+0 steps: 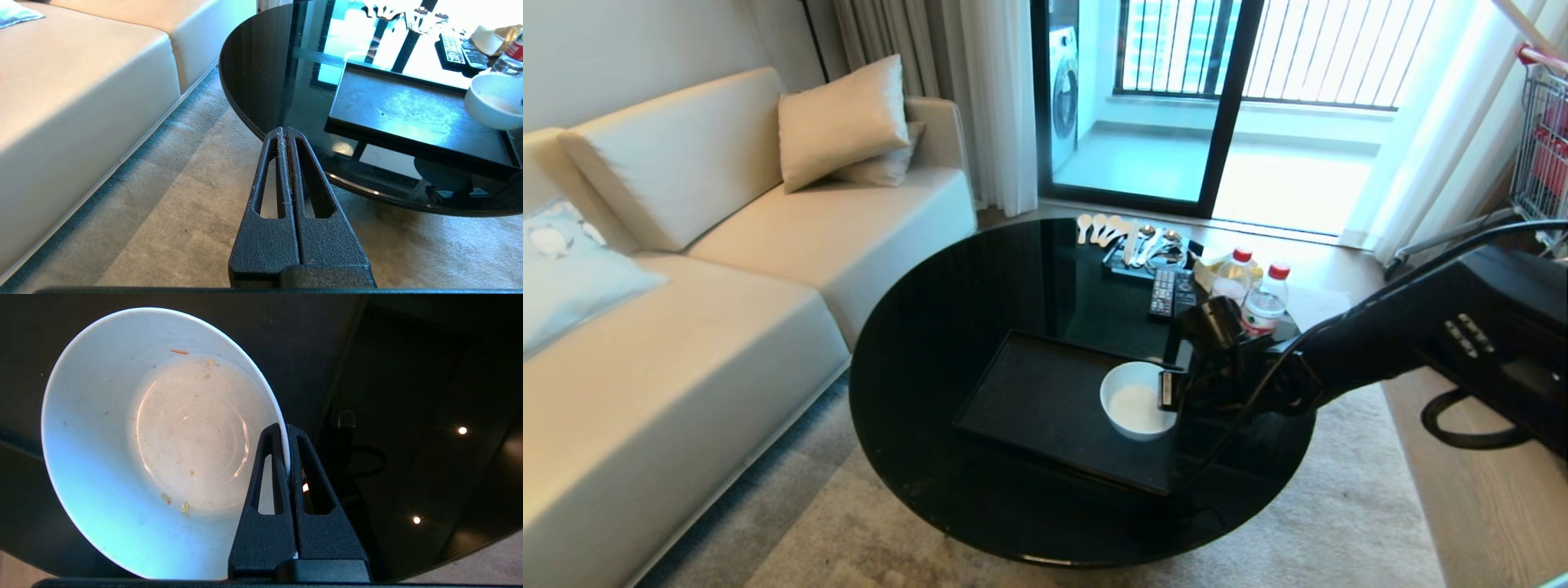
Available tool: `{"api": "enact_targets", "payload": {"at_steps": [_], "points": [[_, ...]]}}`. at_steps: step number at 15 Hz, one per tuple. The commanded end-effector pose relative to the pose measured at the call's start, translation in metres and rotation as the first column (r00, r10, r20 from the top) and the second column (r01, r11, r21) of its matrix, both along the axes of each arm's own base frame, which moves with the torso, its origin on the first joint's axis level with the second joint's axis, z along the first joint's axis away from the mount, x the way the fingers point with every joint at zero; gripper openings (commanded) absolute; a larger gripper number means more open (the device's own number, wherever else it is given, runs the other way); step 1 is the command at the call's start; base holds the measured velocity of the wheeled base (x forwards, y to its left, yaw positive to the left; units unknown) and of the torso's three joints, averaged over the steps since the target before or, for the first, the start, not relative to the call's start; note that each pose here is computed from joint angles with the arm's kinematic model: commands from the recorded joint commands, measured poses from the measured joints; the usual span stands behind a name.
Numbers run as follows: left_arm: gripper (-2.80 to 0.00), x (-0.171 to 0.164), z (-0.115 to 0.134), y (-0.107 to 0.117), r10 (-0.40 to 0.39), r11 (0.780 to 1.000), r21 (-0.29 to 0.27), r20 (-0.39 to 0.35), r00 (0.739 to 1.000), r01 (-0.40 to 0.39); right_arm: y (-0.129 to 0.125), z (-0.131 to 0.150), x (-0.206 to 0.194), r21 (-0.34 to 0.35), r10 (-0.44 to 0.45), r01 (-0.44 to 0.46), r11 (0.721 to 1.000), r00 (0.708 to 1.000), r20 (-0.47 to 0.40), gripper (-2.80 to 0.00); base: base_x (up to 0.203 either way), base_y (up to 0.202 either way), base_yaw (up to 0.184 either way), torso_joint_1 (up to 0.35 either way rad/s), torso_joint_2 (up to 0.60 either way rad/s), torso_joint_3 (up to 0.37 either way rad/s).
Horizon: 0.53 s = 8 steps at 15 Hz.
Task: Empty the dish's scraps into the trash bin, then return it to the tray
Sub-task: Put the bowl back to the table
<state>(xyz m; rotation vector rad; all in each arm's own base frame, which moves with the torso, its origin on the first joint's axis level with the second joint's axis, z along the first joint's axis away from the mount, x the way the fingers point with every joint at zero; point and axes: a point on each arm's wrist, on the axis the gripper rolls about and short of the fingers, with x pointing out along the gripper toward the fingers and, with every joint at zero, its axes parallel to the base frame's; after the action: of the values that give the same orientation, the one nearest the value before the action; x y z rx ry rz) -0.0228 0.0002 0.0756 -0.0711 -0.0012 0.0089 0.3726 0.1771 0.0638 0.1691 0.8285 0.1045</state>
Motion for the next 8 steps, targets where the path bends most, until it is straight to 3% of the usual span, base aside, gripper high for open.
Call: {"api": "enact_targets", "payload": {"at_steps": [1,5,8], "points": [[-2.80,0.000,0.000,0.000,0.000,1.000,-0.001,0.001,1.000,0.000,0.008,-0.020,-0.001,-0.003,-0.003,0.003,1.000,0.999,-0.043,-2.80,0.000,0.000,0.000,0.000,0.00,0.000],[-2.80,0.000,0.000,0.000,0.000,1.000,-0.001,0.001,1.000,0.000,0.014,-0.033,0.000,0.001,-0.013,0.013,1.000,0.998,-0.063,-2.80,0.000,0.000,0.000,0.000,0.00,0.000],[-2.80,0.000,0.000,0.000,0.000,1.000,-0.001,0.001,1.000,0.000,0.017,-0.049,0.008,0.009,-0.028,0.029,1.000,0.999,-0.031,-2.80,0.000,0.000,0.000,0.000,0.00,0.000]]}}
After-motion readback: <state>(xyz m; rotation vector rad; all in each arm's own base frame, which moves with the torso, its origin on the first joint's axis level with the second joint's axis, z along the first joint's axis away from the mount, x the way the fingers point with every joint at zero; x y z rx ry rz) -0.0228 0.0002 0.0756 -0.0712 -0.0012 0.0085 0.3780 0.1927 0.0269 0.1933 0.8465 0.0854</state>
